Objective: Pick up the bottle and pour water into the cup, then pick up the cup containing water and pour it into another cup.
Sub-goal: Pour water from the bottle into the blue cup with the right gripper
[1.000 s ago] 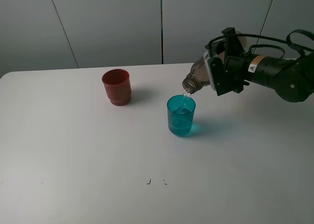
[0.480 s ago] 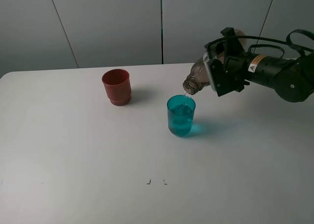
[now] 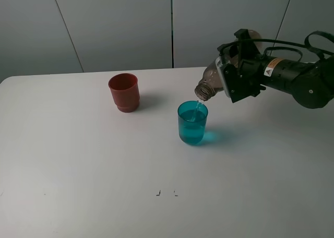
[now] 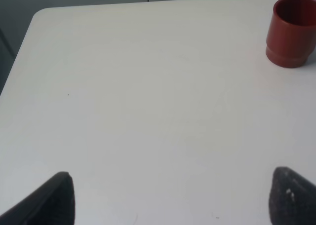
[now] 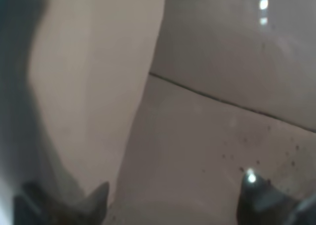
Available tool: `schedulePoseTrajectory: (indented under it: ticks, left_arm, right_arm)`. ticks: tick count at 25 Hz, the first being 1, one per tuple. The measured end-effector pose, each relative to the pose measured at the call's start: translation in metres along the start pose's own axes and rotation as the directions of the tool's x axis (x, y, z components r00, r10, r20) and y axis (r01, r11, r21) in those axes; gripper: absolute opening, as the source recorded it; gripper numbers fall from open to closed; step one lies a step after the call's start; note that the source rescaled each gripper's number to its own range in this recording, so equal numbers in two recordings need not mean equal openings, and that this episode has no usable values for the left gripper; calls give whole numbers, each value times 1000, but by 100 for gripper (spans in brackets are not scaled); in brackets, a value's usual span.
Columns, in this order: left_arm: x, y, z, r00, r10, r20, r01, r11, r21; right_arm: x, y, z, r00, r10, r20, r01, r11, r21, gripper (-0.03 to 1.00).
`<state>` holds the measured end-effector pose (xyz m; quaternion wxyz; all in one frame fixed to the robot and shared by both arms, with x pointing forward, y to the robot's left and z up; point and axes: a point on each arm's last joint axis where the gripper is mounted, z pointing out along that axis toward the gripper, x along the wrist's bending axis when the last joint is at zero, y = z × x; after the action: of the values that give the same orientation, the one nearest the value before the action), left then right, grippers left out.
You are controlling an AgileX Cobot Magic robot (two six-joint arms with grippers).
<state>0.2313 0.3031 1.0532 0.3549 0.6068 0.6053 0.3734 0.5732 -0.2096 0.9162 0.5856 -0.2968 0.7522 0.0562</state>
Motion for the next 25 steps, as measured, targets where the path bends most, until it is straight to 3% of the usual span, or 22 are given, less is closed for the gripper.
schedulePoseTrajectory:
  ticks: [14,25]
  left_arm:
    - [0,0,0,1000,0,0,0,1000,0]
    - [0,0,0,1000,-7,0,7,1000,0]
  right_arm:
    - [0,1,0,1000,23,1,-23,1000,-8,0]
    - [4,5,0,962,266,-55,-268,962,-47,0]
